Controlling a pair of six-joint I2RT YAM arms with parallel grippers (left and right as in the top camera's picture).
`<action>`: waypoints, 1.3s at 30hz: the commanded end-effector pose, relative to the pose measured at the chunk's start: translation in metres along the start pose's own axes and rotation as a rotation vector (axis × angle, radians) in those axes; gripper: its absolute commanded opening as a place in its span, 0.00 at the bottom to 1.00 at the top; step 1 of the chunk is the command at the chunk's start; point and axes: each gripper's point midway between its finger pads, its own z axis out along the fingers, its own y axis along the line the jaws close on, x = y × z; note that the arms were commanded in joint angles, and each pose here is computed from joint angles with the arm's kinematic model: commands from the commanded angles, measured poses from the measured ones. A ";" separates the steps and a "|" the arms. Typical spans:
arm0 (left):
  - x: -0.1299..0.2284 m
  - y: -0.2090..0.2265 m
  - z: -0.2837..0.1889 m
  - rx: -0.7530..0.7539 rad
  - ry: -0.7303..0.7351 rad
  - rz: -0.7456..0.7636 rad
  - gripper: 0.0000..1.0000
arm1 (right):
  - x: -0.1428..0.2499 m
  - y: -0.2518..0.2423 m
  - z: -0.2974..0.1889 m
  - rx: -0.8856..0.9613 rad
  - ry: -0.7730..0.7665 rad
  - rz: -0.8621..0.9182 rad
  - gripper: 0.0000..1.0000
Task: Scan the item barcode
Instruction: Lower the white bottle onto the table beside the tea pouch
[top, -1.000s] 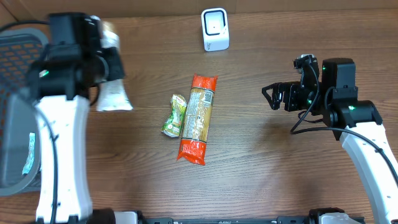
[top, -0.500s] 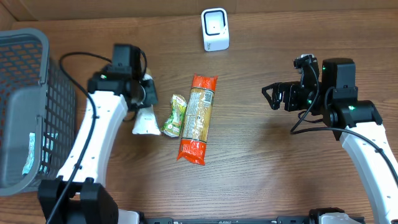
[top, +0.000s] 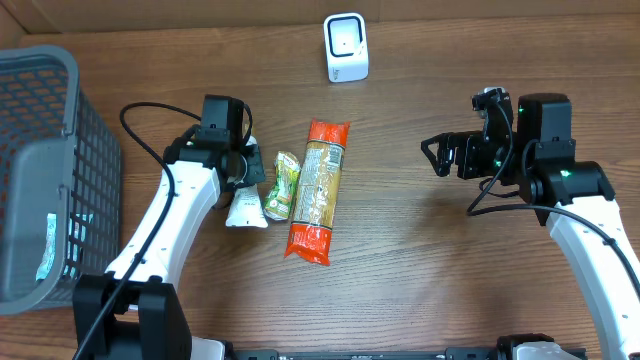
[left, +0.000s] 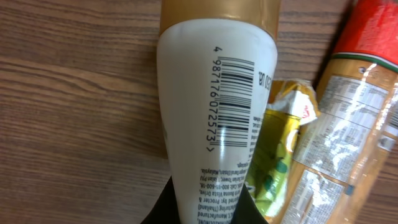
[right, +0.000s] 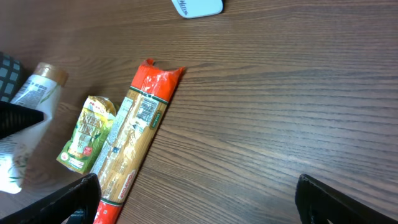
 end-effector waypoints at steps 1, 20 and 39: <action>-0.002 0.004 0.006 -0.023 -0.040 0.057 0.04 | -0.010 0.006 -0.004 -0.010 -0.023 -0.017 1.00; 0.035 -0.005 0.044 0.081 -0.007 0.096 0.38 | -0.009 0.006 -0.004 -0.010 -0.019 -0.015 1.00; -0.090 -0.006 -0.157 0.029 -0.267 0.094 0.97 | -0.009 0.006 -0.004 -0.010 -0.018 -0.014 1.00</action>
